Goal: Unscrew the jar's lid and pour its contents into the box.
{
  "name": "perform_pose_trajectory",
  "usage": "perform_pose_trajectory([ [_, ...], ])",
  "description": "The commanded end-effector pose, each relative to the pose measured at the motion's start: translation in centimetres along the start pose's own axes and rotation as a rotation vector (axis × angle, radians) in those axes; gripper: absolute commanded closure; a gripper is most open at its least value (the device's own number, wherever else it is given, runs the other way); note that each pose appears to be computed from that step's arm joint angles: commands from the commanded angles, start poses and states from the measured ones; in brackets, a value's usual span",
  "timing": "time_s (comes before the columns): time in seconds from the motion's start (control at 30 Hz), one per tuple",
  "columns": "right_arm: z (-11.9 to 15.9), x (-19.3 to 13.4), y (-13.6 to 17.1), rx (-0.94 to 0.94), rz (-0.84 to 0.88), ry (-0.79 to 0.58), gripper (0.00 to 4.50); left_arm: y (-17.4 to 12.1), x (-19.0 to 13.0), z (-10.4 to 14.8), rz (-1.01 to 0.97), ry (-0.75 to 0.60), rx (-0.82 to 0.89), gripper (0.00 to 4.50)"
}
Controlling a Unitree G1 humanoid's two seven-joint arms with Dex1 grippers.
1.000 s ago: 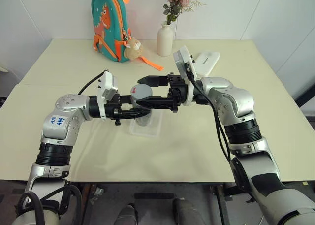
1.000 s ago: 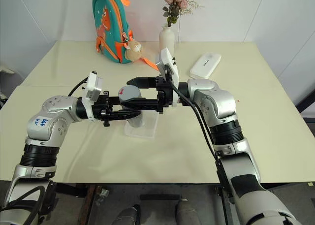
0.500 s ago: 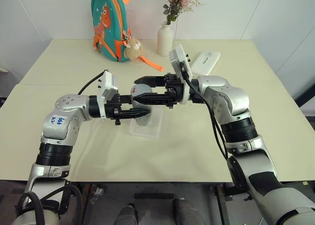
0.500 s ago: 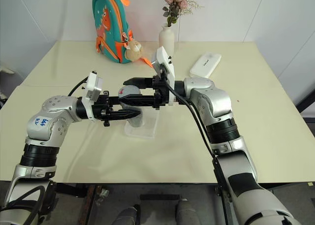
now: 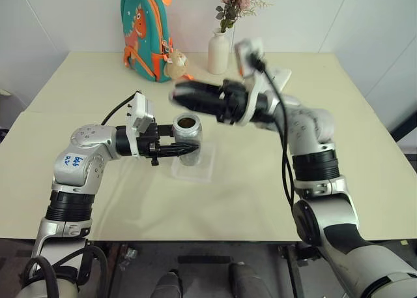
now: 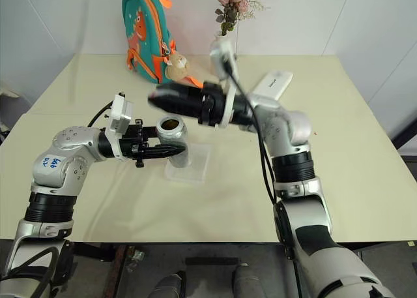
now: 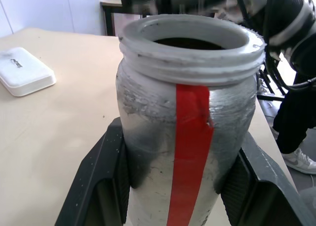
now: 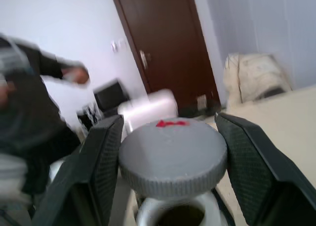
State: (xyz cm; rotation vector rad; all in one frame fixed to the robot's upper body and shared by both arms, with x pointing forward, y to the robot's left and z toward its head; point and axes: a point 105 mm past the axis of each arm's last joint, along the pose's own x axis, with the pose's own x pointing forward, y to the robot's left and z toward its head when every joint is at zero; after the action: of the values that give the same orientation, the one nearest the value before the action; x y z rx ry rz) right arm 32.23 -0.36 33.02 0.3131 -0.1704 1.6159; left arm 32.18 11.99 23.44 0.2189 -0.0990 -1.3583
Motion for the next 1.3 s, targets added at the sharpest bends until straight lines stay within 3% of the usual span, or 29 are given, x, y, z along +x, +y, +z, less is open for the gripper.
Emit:
perform_pose_trajectory([
  [0.03, 1.0, -0.8, 0.2, -0.028, -0.030, -0.021, 1.52, -0.3, -0.4, 0.9, 0.001, -0.009, 0.036, 2.57],
  [0.33, 2.1, -11.6, -3.8, -0.346, -0.567, -0.016, 1.52, -0.2, -1.0, 1.0, 0.018, -0.007, 0.033, 2.57],
  [0.43, -0.4, -18.6, -4.9, -0.489, -0.881, 0.111, 1.52, 0.1, -1.4, 1.0, 0.034, -0.009, 0.027, 2.57],
  [0.53, -3.1, -21.6, -5.1, -0.533, -0.979, 0.213, 1.52, 0.3, -1.3, 1.0, 0.041, -0.016, 0.024, 2.57],
  [0.63, -6.1, -24.8, -5.2, -0.469, -1.088, 0.217, 1.52, 0.4, -1.0, 1.2, 0.038, -0.029, 0.023, 2.57],
  [0.73, -9.1, -26.5, -5.4, -0.438, -1.151, 0.254, 1.52, 0.4, -0.7, 1.3, 0.026, -0.034, 0.021, 2.57],
  [0.93, -11.5, -27.5, -5.7, -0.362, -1.195, 0.248, 1.52, 0.5, -0.5, 1.5, 0.022, -0.036, 0.024, 2.57],
  [1.03, -12.2, -27.7, -5.8, -0.319, -1.183, 0.261, 0.87, 0.6, -0.6, 1.5, 0.028, -0.036, 0.027, 2.57],
  [1.13, -11.3, -27.2, -5.8, -0.303, -1.138, 0.234, 0.06, 0.6, -0.9, 1.6, 0.040, -0.039, 0.029, 2.57],
  [1.3, -6.0, -23.3, -5.3, -0.395, -0.972, 0.168, 0.06, 0.9, -1.3, 1.8, 0.067, -0.037, 0.040, 2.57],
])
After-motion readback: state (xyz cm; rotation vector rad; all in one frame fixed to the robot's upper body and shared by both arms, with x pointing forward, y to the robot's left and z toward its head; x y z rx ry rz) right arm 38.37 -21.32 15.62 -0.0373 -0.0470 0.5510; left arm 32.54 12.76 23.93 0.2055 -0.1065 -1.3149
